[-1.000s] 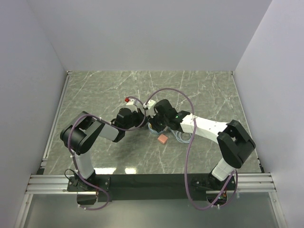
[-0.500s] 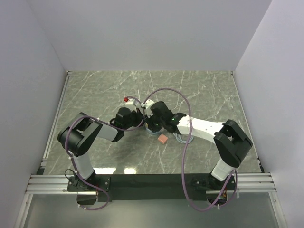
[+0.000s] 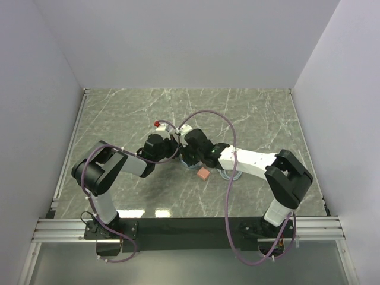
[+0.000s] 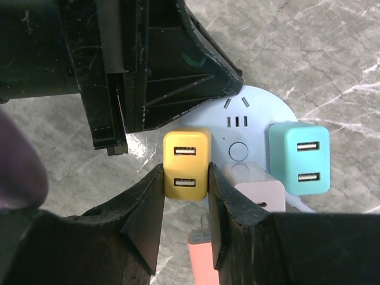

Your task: Insert the plug

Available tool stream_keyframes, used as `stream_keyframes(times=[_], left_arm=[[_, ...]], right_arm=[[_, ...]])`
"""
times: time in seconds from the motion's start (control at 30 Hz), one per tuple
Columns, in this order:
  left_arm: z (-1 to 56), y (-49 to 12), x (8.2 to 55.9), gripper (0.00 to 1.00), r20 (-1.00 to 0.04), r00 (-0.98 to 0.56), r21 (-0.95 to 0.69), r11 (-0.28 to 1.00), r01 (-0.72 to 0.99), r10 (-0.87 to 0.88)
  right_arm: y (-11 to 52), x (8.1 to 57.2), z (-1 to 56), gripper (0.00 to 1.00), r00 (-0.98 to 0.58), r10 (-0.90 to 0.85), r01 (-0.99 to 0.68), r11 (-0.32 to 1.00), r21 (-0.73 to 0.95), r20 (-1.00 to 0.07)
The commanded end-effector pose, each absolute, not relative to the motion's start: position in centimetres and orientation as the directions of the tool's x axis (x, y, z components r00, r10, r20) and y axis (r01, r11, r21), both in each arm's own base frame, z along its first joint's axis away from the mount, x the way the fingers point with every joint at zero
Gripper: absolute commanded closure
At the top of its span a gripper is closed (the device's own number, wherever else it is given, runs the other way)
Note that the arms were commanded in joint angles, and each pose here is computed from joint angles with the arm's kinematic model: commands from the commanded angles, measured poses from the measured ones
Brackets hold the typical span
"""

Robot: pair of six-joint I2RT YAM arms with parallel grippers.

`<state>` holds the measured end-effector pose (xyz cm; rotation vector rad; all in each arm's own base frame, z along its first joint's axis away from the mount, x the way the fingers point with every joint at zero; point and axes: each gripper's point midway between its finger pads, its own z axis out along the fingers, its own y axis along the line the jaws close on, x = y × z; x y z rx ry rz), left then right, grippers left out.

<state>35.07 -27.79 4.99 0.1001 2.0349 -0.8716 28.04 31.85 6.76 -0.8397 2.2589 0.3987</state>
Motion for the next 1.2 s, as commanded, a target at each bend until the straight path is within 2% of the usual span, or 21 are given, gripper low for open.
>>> stream_keyframes(times=[0.0,0.27,0.47,1.17], left_arm=[[5.6,-28.7,34.0,0.89,-0.768,-0.606,-0.538,0.723,0.434,-0.208],[5.9,-28.4,33.8,0.89,-0.774,-0.598,-0.533,0.725,0.436,-0.209],[5.9,-28.2,33.7,0.89,-0.776,-0.596,-0.526,0.732,0.434,-0.204],[6.7,-27.9,32.8,0.91,-0.785,-0.586,-0.524,0.719,0.457,-0.2]], right_arm=[[27.8,19.4,-2.1,1.0,-0.754,-0.555,-0.63,0.763,0.146,-0.35],[27.5,15.5,-4.6,1.0,-0.811,-0.522,-0.576,0.791,0.206,-0.263],[27.8,15.7,-5.4,1.0,-0.806,-0.528,-0.582,0.79,0.194,-0.267],[24.6,13.5,-9.5,1.0,-0.875,-0.472,-0.483,0.867,0.123,-0.109]])
